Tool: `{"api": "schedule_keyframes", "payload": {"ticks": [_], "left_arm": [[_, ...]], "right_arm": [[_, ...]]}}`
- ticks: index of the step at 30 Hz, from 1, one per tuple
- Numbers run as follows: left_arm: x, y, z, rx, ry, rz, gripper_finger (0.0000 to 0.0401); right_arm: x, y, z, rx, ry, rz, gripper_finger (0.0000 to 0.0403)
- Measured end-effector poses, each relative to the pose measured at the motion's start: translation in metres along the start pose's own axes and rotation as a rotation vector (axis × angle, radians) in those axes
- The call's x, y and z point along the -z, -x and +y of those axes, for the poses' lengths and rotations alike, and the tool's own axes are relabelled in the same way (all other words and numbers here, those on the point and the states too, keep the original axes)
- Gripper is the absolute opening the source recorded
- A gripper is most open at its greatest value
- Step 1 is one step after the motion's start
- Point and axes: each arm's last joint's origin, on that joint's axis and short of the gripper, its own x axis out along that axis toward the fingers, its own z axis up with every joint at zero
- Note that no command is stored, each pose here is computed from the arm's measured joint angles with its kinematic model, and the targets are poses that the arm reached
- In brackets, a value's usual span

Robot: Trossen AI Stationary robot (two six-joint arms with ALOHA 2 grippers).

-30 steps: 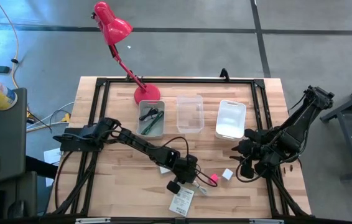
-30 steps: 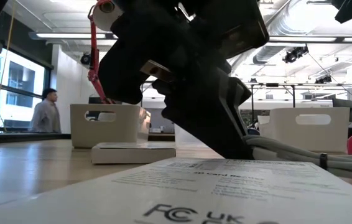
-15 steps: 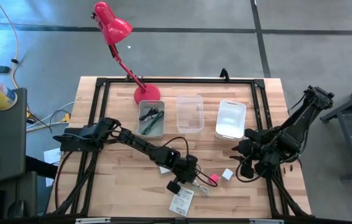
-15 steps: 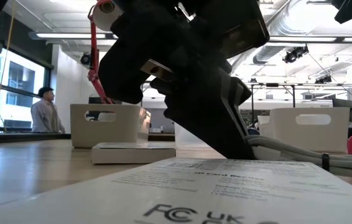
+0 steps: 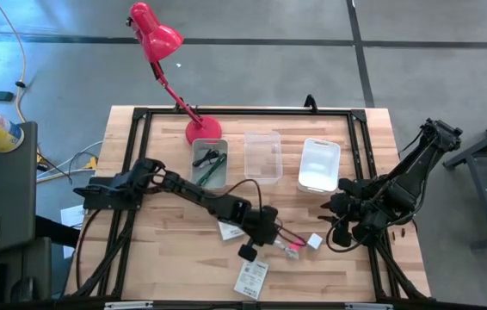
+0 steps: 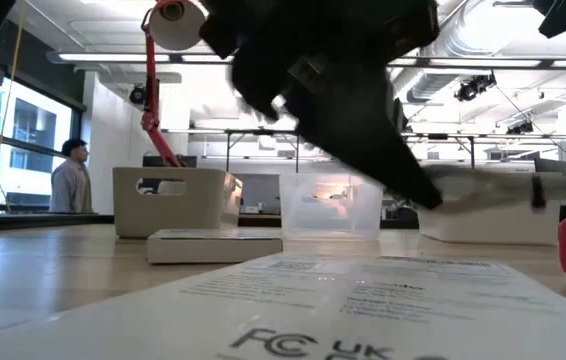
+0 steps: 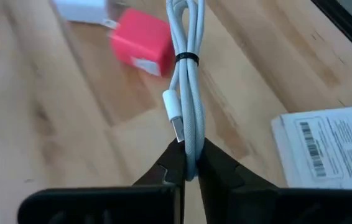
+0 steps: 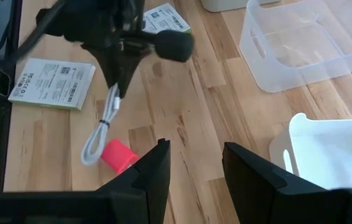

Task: Pick and place items into bin
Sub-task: Put the white charger cable into the gray bin

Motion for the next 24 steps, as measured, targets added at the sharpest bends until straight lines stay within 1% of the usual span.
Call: {"api": "schedule_keyframes", "payload": {"ticks": [2,7,11,15,21,24], "left_arm": [[-0.008,0.004,0.006,-0.013,0.0,-0.029,0.0011],[-0.021,0.02,0.018,-0.013,-0.003,0.016,0.0012],[-0.028,0.034,0.023,0.003,-0.034,0.126,0.0012],[-0.033,0.049,0.027,-0.021,-0.071,0.231,0.0012],[-0.038,0.068,0.03,-0.046,-0.107,0.353,0.0012],[-0.037,0.077,0.033,-0.084,-0.121,0.435,0.0012]], "right_arm": [[0.0,0.0,0.0,-0.002,0.0,0.004,0.0138],[0.001,0.0,-0.001,-0.006,0.007,0.026,0.0138],[0.004,0.0,-0.005,0.03,-0.003,0.056,0.0138],[0.007,0.001,-0.008,0.061,-0.005,0.081,0.0138],[0.007,0.001,-0.008,0.066,-0.003,0.078,0.0138],[0.007,0.001,-0.008,0.067,-0.003,0.076,0.0138]]}}
